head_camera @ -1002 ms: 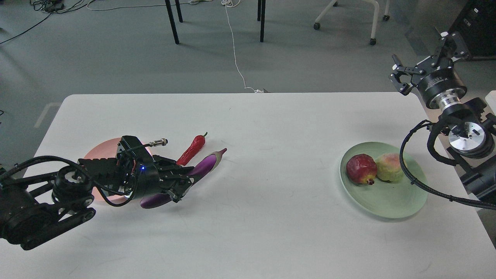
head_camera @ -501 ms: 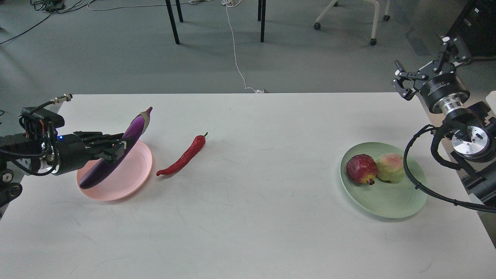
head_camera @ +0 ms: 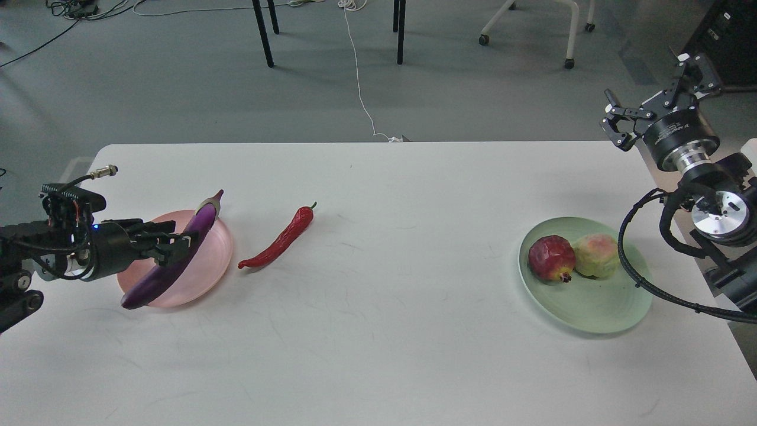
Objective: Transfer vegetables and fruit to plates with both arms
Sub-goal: 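Lift the eggplant and lay it on the pink plate, then move the left gripper to the red chili pepper and grasp it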
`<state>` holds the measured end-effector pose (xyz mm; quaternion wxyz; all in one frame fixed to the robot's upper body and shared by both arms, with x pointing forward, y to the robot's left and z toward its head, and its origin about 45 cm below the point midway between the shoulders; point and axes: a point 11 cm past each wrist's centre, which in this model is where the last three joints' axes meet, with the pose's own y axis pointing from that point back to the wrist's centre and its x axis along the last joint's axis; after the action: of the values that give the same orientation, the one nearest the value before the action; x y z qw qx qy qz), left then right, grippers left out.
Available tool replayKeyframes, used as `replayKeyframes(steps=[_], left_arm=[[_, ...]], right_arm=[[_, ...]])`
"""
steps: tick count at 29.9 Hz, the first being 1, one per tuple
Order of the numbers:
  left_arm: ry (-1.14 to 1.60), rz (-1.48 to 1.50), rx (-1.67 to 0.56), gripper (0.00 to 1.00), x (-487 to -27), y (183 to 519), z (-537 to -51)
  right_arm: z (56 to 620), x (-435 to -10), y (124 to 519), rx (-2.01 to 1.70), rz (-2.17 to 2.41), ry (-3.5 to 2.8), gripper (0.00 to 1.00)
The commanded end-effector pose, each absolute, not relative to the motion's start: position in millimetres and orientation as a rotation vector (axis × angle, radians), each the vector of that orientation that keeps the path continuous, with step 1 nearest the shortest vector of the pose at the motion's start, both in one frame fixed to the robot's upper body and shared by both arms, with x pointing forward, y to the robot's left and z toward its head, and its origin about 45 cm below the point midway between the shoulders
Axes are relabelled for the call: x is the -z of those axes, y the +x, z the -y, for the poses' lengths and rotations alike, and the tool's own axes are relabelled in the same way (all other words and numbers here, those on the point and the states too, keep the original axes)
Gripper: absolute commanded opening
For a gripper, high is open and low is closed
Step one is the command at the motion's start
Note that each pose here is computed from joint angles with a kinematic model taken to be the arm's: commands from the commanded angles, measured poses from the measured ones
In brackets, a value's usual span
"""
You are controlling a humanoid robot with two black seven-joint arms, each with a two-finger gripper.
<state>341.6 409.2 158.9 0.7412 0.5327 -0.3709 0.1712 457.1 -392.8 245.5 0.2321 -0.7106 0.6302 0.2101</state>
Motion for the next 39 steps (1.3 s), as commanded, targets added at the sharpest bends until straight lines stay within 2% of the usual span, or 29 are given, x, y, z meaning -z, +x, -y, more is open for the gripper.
replayKeyframes(steps=[1,4,10,17,20,23,32,39], left_arm=[[1.163,0.822,-0.385,0.66,-164,346,-409],[1.137,0.873,-0.393,0.66,-181,362,-397],[0.988,0.998,-0.336,0.66,-201,398,-316],[0.961,1.113,-0.101,0.64,-171,385,-254],[0.968,1.164,0.001,0.60,-156,378,-237],[0.986,1.154,0.014,0.56,-147,377,-238],[1.043,1.119,0.022,0.55,-133,376,-255],[1.116,1.080,-0.019,0.54,-115,388,-263]], right_arm=[[393,-244,456,-0.579,-1.735,-1.953,0.99],[393,-243,456,-0.581,-1.737,-1.955,0.99],[393,-242,456,-0.582,-1.738,-1.958,0.99],[396,-243,455,-0.577,-1.743,-1.955,0.99],[396,-243,455,-0.577,-1.743,-1.954,0.99],[395,-244,455,-0.577,-1.741,-1.954,0.99],[395,-243,455,-0.577,-1.741,-1.953,0.99],[395,-243,455,-0.577,-1.740,-1.954,0.99]])
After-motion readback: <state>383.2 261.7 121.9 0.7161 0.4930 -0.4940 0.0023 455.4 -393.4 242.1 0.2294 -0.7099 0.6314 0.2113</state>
